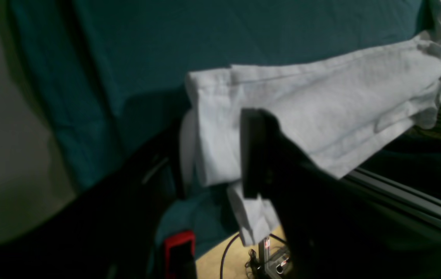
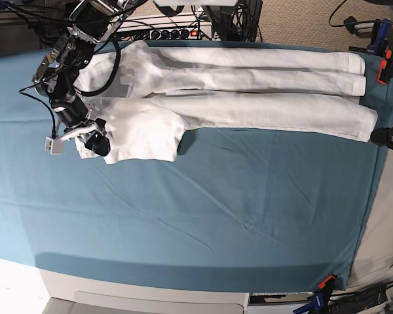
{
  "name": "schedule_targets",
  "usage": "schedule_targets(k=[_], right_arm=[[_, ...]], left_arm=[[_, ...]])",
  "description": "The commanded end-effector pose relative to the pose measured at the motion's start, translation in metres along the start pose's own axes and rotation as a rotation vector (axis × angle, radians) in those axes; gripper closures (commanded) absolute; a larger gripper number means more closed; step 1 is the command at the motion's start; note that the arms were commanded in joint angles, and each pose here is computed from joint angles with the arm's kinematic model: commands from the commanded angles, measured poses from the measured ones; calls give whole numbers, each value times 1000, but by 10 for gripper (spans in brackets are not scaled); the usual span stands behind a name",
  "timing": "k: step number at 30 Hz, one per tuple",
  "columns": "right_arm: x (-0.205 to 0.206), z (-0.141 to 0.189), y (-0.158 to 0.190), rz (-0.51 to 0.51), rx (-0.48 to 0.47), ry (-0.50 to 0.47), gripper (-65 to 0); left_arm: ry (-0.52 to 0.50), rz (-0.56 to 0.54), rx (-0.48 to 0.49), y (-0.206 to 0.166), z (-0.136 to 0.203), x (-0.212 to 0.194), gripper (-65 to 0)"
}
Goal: Fold the T-shirt properly
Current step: 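Fold the sleeve end over the shirt body with the right gripper, then release the sleeve end and raise the right gripper off the shirt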
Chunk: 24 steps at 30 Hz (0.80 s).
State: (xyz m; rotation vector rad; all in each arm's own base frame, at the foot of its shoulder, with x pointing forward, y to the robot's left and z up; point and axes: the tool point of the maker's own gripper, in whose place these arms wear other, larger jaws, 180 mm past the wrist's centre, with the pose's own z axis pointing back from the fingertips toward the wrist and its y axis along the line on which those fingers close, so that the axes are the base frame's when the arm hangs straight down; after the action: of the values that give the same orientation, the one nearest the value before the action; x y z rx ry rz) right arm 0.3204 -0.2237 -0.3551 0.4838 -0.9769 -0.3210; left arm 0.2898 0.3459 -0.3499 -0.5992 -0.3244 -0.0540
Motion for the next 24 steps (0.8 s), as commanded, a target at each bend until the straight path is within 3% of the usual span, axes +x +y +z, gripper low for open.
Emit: schedule_targets(k=[1, 4, 8, 12, 17, 24], right_arm=[[16, 0, 7, 1, 19, -54, -227], [10, -2, 6, -35, 7, -34, -208], [8, -2, 15, -36, 48, -25, 0], [16, 5, 37, 49, 146, -41, 0], [35, 30, 73, 241, 203, -85, 0], [-6, 70, 141, 468, 306, -6, 0]], left_arm=[[-40, -21, 18, 1, 18, 14, -211], [-40, -21, 18, 1, 18, 14, -211], [-40, -21, 18, 1, 18, 14, -211], [-40, -21, 18, 1, 18, 14, -211], [-40, -21, 18, 1, 18, 14, -211], [-40, -21, 18, 1, 18, 14, -211]])
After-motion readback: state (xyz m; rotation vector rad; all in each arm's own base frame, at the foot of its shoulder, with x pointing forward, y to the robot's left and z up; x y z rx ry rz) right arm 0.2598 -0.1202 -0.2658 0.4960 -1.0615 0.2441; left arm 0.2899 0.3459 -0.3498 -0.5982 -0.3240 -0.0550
